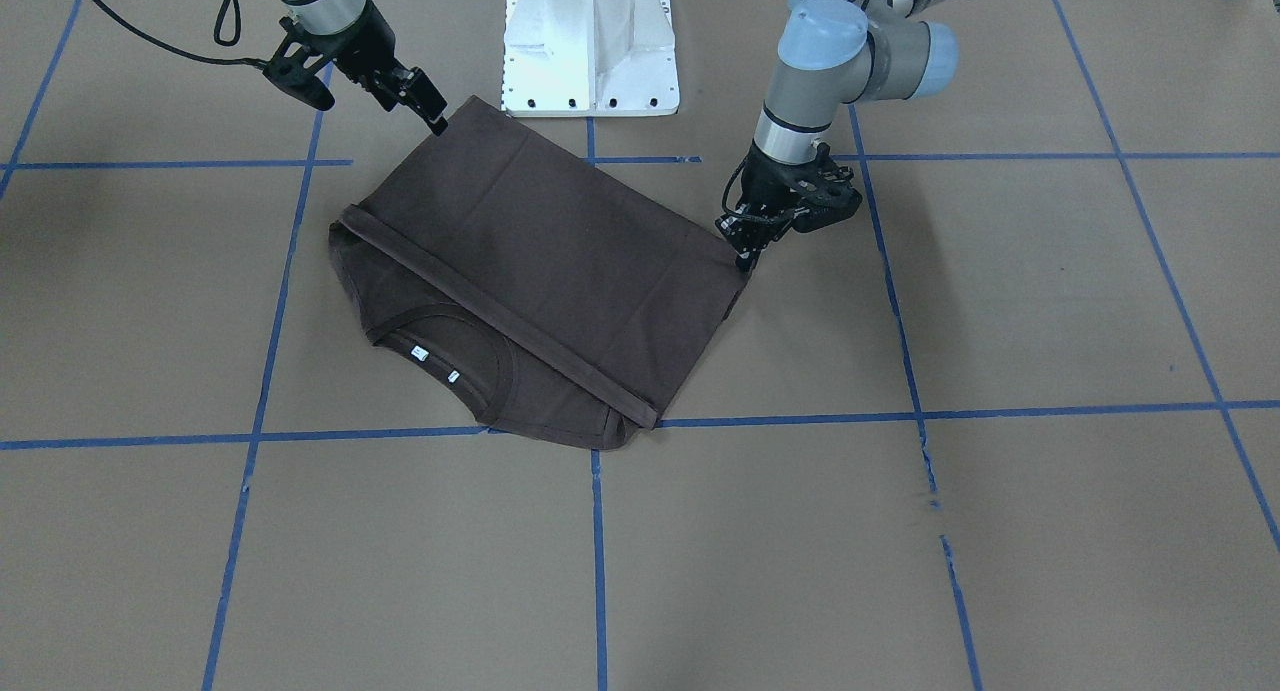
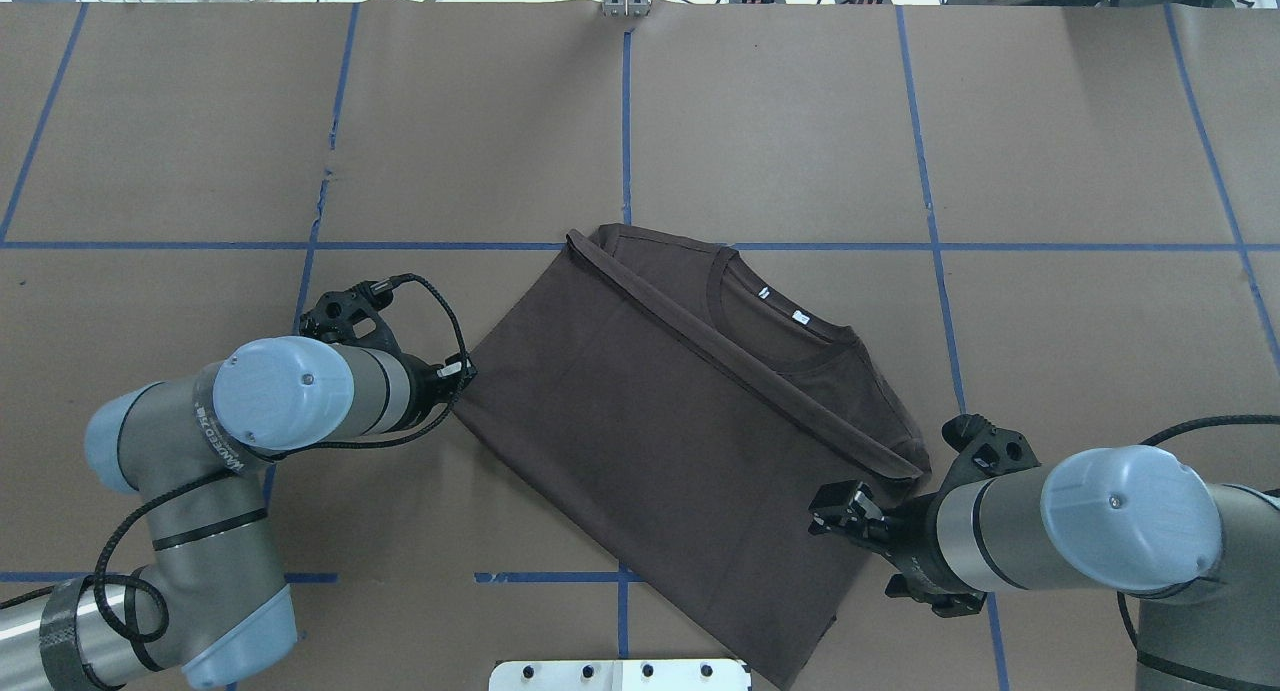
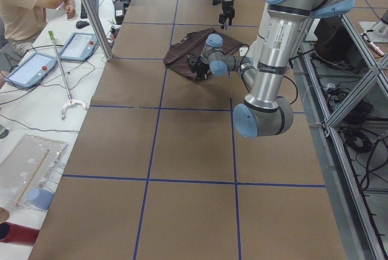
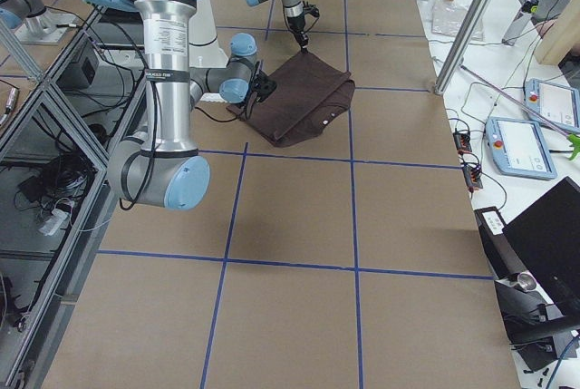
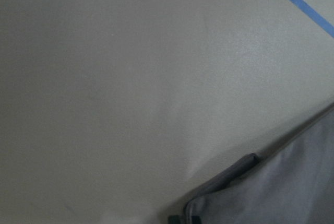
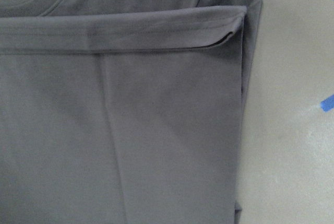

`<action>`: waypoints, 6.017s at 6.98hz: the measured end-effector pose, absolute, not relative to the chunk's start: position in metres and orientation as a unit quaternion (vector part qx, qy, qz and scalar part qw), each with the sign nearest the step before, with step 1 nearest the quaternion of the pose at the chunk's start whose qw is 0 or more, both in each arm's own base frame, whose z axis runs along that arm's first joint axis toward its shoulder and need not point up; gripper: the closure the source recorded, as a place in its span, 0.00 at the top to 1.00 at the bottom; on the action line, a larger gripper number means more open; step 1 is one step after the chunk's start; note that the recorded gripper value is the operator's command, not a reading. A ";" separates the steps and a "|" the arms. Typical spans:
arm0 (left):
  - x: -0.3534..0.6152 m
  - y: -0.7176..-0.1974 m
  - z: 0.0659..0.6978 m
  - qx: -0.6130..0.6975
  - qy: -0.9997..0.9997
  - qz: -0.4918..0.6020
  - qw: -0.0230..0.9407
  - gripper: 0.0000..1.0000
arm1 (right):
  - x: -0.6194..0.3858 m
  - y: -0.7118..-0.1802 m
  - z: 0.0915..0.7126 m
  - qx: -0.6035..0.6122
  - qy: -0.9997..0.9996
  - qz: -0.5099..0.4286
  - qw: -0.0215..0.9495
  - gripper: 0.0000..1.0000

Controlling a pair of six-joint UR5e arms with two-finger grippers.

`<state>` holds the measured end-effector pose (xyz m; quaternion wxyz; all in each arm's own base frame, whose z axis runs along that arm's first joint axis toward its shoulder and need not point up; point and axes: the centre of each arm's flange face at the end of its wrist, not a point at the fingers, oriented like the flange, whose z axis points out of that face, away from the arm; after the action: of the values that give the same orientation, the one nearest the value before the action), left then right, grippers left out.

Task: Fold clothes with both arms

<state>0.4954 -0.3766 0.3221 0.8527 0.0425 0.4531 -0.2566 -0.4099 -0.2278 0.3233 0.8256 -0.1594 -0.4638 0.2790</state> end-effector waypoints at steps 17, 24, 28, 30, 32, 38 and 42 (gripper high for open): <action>0.414 -0.554 0.293 0.124 0.552 -0.243 0.788 0.95 | -0.569 -0.303 0.261 0.076 -0.366 0.005 0.927 1.00; 0.410 -0.550 0.285 0.118 0.559 -0.241 0.784 0.95 | -0.492 -0.309 0.349 0.067 -0.284 -0.099 0.951 1.00; 0.403 -0.545 0.271 0.110 0.563 -0.243 0.782 0.95 | -0.504 -0.317 0.289 0.035 -0.348 0.063 0.935 0.93; 0.402 -0.544 0.273 0.109 0.562 -0.245 0.783 0.95 | -0.528 -0.313 0.283 -0.034 -0.401 0.240 0.883 0.75; 0.403 -0.544 0.274 0.109 0.561 -0.245 0.783 0.96 | -0.538 -0.314 0.286 -0.072 -0.422 0.323 0.844 0.69; 0.403 -0.544 0.275 0.110 0.560 -0.246 0.783 0.98 | -0.548 -0.312 0.296 -0.083 -0.413 0.340 0.841 0.69; 0.403 -0.544 0.276 0.104 0.561 -0.255 0.781 0.98 | -0.552 -0.313 0.299 -0.083 -0.411 0.340 0.842 0.61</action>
<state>0.4028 -0.5441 0.2760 0.7809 0.1044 0.5608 -0.2547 -0.5516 -0.3126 0.2990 0.8417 -0.0832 -0.4109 0.3403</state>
